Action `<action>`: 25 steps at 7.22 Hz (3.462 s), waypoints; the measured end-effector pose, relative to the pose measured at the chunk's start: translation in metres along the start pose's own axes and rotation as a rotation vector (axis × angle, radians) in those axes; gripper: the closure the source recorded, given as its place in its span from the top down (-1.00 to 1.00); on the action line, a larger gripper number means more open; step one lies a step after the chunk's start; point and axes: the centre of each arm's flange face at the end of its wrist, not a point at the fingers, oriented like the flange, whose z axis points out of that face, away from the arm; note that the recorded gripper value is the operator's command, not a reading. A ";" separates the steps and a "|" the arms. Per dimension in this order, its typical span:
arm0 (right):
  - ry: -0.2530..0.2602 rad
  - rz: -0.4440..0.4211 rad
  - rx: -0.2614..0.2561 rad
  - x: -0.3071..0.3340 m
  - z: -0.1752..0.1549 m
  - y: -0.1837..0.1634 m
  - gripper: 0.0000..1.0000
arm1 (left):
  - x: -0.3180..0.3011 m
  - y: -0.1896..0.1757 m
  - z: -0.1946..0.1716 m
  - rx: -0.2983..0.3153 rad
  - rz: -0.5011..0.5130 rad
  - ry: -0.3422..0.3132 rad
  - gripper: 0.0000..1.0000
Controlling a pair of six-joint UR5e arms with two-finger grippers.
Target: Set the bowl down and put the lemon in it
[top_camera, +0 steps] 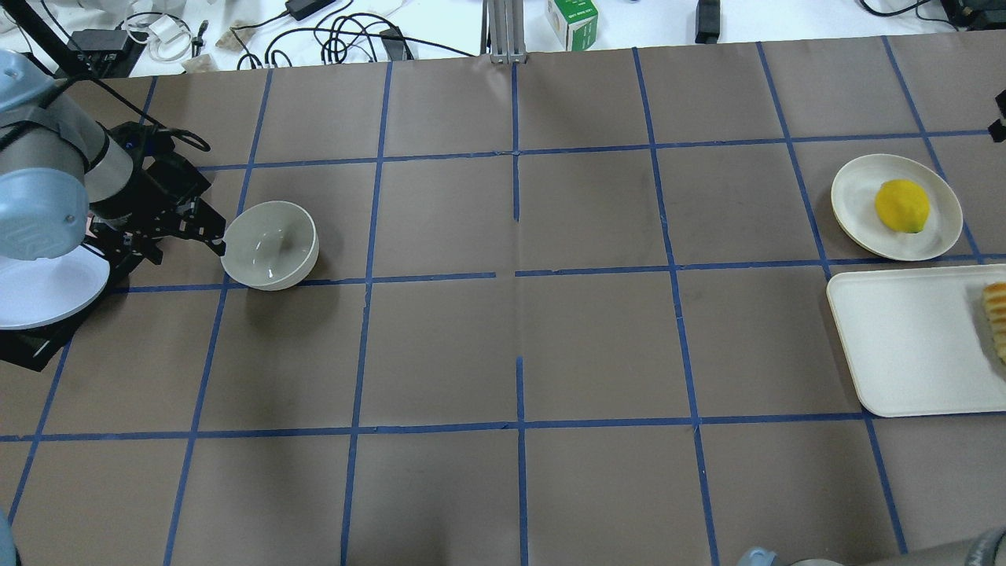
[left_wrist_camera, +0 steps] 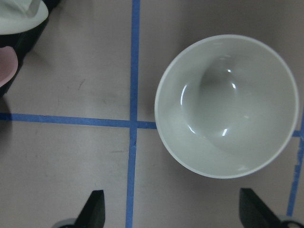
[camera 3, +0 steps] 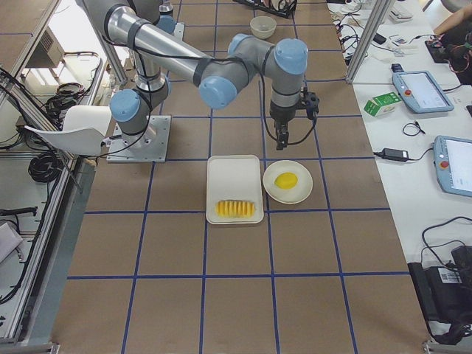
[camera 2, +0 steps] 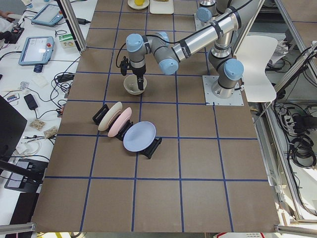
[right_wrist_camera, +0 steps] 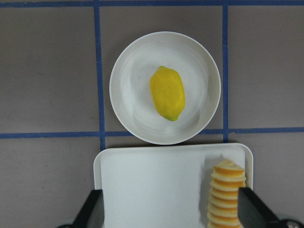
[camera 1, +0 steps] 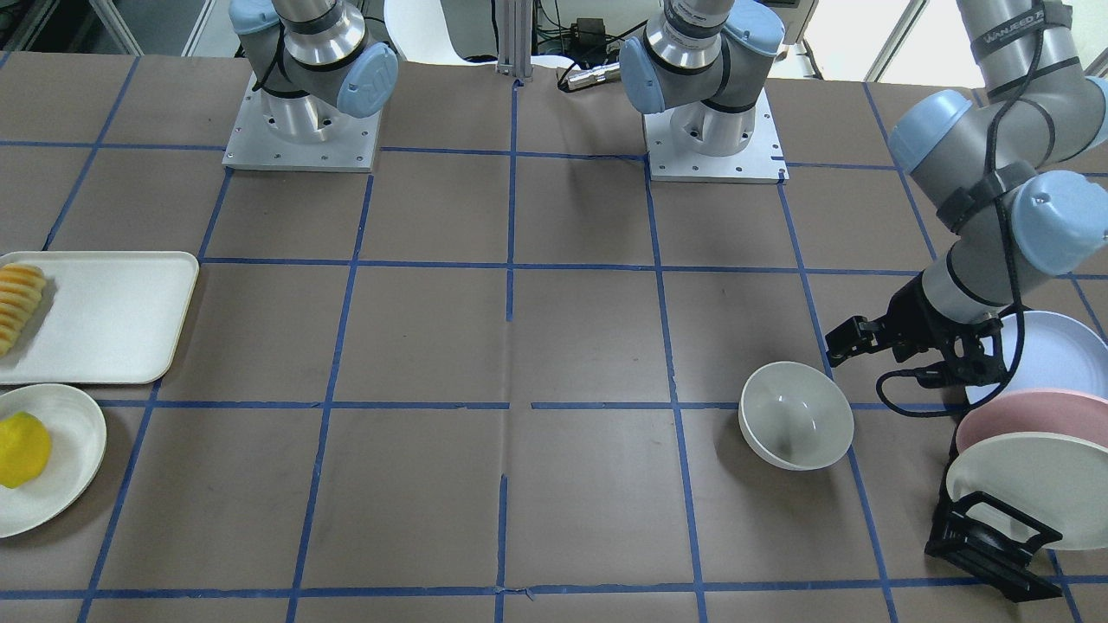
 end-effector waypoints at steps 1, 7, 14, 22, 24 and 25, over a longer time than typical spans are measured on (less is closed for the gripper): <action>-0.017 -0.001 -0.021 0.011 0.049 -0.020 1.00 | -0.003 -0.002 0.015 -0.017 -0.001 0.006 0.90; -0.075 -0.072 -0.100 0.017 0.206 -0.060 -0.58 | -0.007 -0.020 0.066 -0.058 -0.010 0.059 -1.00; -0.002 -0.087 -0.074 -0.004 0.066 -0.027 -0.93 | 0.031 -0.045 0.007 0.021 0.048 0.062 -1.00; -0.017 0.016 -0.023 -0.231 -0.113 0.062 -0.92 | 0.334 0.017 0.030 -0.003 -0.048 0.194 -1.00; -0.019 0.044 -0.005 -0.318 -0.109 0.061 -0.92 | 0.347 0.022 0.059 -0.004 -0.065 0.194 0.03; -0.022 0.053 -0.002 -0.341 -0.104 0.061 -0.87 | 0.349 0.022 0.069 -0.013 -0.079 0.192 0.99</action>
